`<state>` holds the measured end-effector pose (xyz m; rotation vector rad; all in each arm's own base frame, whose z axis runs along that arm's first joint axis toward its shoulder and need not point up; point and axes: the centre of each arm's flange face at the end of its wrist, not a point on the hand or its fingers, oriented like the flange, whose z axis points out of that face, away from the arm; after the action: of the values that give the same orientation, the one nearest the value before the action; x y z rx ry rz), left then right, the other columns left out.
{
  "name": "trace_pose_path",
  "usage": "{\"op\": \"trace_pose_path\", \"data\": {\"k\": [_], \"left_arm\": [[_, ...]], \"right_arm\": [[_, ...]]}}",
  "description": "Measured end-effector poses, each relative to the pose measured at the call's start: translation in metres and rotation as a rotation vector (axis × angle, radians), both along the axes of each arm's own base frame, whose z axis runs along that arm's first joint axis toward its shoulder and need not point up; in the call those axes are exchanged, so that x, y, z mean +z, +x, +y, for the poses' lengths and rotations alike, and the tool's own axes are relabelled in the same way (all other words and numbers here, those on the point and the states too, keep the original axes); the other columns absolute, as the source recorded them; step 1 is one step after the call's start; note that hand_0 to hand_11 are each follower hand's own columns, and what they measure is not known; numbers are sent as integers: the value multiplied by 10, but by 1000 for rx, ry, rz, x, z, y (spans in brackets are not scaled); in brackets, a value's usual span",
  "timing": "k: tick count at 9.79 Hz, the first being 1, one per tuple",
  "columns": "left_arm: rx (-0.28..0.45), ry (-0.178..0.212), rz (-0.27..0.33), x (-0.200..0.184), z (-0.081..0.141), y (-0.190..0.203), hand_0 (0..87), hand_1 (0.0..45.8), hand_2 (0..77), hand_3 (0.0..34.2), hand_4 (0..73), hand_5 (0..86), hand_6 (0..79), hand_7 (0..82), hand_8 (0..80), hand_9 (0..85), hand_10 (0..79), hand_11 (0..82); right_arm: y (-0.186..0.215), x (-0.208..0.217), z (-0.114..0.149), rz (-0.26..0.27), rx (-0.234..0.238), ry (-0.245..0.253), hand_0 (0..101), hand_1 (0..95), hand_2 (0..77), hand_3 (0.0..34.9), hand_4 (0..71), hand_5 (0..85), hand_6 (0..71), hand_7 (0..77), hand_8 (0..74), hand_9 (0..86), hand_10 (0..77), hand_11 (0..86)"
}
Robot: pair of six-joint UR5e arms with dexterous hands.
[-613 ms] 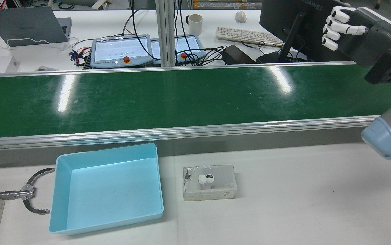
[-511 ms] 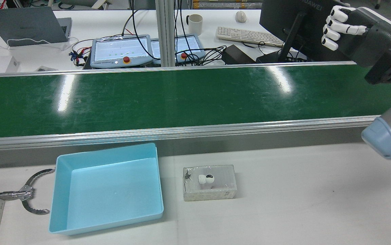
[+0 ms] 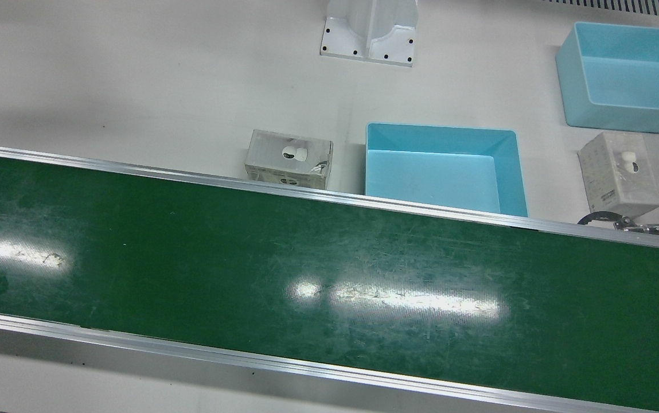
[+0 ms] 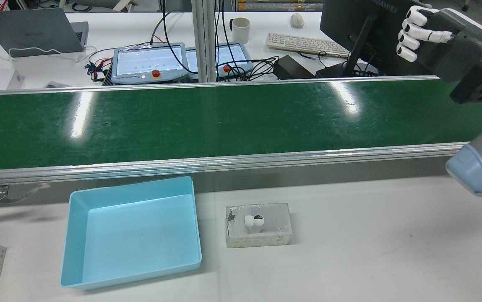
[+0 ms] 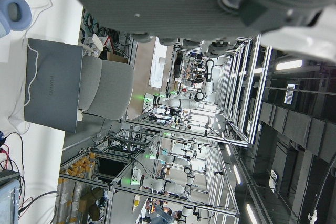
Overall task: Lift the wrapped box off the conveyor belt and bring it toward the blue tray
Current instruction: 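Move the right hand down toward the conveyor belt surface, then position the open right hand above the belt, fingers facing the oncoming box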
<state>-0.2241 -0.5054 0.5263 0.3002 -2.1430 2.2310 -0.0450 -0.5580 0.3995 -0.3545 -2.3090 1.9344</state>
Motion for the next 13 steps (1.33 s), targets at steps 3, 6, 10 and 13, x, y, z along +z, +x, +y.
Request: {"op": "trace_pose_path", "data": {"k": [3,6,10,13], "left_arm": [[0,0,0,0,0,0,0,0,5,0,0,11,0,5,5,0,0,5],[0,0,0,0,0,0,0,0,11,0,0,11,0,5,5,0,0,5],[0,0,0,0,0,0,0,0,5,0,0,11,0,5,5,0,5,0],[0,0,0,0,0,0,0,0,11,0,0,11,0,5,5,0,0,0]], "right_arm": [[-5,5,-2,7,-6,-10,464,22,207,4,475,698,627,704,698,704,698,698],[-28,15,-5,15,-31,-27,464,22,207,4,409,698,627,704,671,704,704,698],[-91,31,-19,-21,-66,24,463,60,191,5,382,584,627,698,578,704,589,698],[-131,28,-18,-42,-78,43,463,54,196,3,420,616,627,698,584,698,567,698]]}}
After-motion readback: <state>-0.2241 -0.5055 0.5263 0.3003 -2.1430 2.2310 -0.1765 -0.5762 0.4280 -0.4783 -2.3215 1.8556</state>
